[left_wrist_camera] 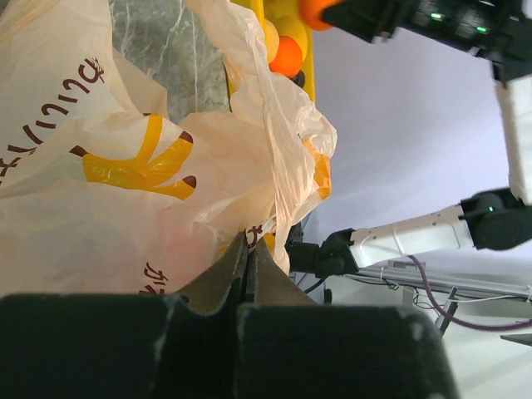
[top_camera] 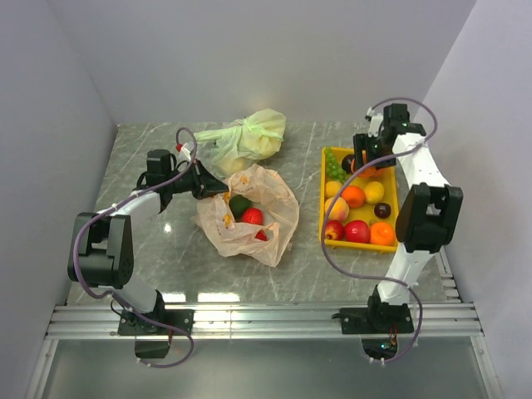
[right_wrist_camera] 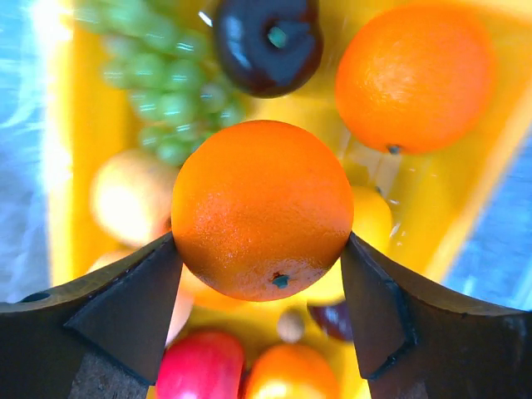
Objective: Place the fake fruits into the plastic bag and tie a complex knot
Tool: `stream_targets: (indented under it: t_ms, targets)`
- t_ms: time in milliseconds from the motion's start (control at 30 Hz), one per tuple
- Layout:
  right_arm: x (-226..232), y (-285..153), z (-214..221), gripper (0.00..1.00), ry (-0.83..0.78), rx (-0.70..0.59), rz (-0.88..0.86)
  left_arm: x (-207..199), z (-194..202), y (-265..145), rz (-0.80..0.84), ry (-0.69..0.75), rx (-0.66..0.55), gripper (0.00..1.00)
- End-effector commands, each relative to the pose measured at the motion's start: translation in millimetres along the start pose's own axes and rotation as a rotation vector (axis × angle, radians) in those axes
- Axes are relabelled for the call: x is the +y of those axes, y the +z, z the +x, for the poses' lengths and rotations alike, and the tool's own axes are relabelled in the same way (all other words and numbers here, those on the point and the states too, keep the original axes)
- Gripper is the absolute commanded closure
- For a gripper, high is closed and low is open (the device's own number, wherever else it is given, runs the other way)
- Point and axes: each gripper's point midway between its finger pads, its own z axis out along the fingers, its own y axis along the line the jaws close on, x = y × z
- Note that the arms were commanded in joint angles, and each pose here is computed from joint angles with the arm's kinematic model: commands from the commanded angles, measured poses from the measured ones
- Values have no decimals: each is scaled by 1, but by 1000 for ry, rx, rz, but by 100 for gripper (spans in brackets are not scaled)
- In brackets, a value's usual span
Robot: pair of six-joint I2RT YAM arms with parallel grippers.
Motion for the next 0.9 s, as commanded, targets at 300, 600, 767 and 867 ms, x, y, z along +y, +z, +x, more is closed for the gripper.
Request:
stream_targets:
  t_ms: [300, 600, 767, 867]
  targets:
    - [230, -117, 24, 49, -412, -122, -542, -24, -12, -2, 72, 60, -19, 100]
    - [371, -92, 71, 65, -602, -43, -648, -26, -13, -4, 98, 28, -13, 100]
    - [403, -68, 79, 61, -612, -21, -620, -31, -18, -6, 130, 7, -29, 99]
    - [413, -71, 71, 10, -595, -32, -634, -30, -17, -7, 135, -8, -30, 100]
